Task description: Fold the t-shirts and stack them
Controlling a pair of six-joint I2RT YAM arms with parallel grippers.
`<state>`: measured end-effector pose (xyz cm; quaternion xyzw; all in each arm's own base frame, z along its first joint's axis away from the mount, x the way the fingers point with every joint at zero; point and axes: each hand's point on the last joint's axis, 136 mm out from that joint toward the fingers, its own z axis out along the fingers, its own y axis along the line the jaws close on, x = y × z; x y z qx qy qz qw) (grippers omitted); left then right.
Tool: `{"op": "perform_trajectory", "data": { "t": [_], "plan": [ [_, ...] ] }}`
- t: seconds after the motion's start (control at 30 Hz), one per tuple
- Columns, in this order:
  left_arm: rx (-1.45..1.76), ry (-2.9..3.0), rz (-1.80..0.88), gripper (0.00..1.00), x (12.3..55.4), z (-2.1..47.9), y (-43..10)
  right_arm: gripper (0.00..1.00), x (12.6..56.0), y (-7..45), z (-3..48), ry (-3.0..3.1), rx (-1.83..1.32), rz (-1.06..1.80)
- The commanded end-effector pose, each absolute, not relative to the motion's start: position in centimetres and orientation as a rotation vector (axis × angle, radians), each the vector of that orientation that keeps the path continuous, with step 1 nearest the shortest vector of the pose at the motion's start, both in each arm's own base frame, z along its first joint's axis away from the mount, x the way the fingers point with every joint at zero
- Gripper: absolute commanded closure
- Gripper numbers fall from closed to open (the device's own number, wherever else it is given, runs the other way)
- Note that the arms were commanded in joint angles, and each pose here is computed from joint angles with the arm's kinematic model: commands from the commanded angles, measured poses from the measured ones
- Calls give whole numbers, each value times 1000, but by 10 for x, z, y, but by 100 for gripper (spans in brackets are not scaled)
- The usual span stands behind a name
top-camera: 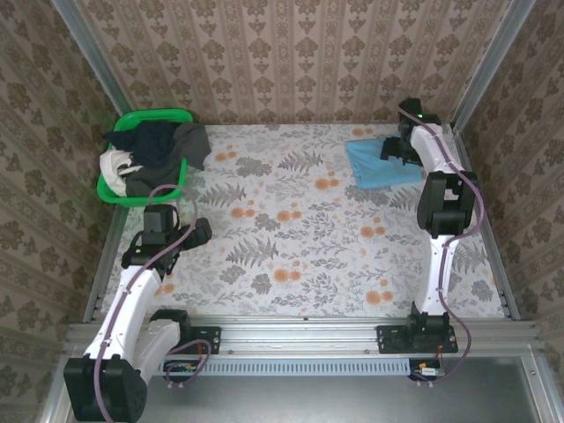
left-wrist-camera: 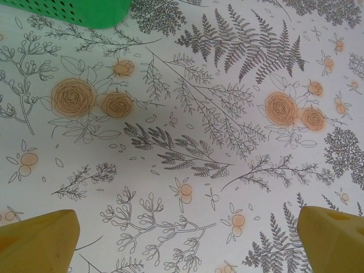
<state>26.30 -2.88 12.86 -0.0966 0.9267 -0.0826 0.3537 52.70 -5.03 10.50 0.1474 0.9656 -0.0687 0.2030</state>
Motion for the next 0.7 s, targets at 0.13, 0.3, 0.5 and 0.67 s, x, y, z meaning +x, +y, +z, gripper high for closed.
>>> {"op": "perform_trajectory", "data": {
  "t": [0.13, 0.3, 0.5, 0.67],
  "plan": [
    [-240, 2395, -239, 0, 263, 128, -31, 3, 558, 36, 97, 2624, 25, -338],
    [-246, 2390, -269, 0, 263, 122, -34, 8, 568, 21, 64, 2710, 34, -450],
    [-247, 2395, -266, 0, 263, 119, -34, 13, 567, -11, 45, 2748, 86, -498],
    [-244, 2389, -247, 0, 263, 123, -32, 13, 560, -45, 37, 2782, 174, -495]
  ]
}}
